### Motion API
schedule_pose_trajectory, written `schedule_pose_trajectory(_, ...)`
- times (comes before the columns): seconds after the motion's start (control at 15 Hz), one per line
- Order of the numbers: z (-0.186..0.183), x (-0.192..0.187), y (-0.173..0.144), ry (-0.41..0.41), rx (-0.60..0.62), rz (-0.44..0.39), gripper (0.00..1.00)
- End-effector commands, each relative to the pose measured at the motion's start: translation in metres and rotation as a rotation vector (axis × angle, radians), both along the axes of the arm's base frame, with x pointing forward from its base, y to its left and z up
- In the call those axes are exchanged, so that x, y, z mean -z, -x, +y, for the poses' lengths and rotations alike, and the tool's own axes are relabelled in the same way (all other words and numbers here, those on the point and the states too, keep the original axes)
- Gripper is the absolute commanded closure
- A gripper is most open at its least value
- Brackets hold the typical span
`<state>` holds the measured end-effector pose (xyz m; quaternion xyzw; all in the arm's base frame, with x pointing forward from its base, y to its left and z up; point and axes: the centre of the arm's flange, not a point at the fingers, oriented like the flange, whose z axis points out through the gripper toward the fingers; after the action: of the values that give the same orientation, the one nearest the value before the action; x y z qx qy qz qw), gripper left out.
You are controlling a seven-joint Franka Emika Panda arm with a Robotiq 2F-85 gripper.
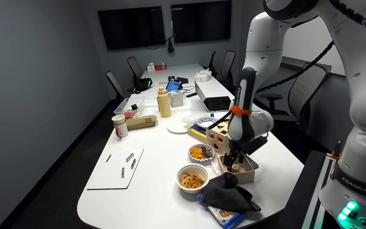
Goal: Remove the white block from the wooden box and put it in the shape sorter through the square opening
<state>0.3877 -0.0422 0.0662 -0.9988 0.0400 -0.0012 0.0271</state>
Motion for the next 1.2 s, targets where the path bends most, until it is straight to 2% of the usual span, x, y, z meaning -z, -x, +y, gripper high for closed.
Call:
schedule_pose_trajectory(0.0, 0.01, 0.003, -0.002, 0.05, 0.006, -0.002, 0.0)
schedule_pose_trajectory(0.13, 0.012, 0.004, -0.002, 0.063, 0.001, 0.004, 0.02)
schedule_pose_trajectory(0.2, 0.014, 0.005, -0.002, 0.068, -0.001, 0.006, 0.26)
schedule_pose_trajectory(0.33, 0.017, 0.005, -0.002, 0.077, -0.006, 0.008, 0.3)
schedule_pose_trajectory(0.53, 0.019, 0.005, -0.002, 0.088, -0.013, 0.01, 0.57)
schedule_pose_trajectory(0.8, 0.021, -0.001, -0.003, 0.1, -0.02, 0.006, 0.86)
schedule_pose_trajectory(0.87, 0.024, -0.006, -0.003, 0.102, -0.023, 0.006, 0.91)
schedule_pose_trajectory(1.13, 0.03, -0.038, -0.004, 0.08, -0.028, 0.034, 0.91)
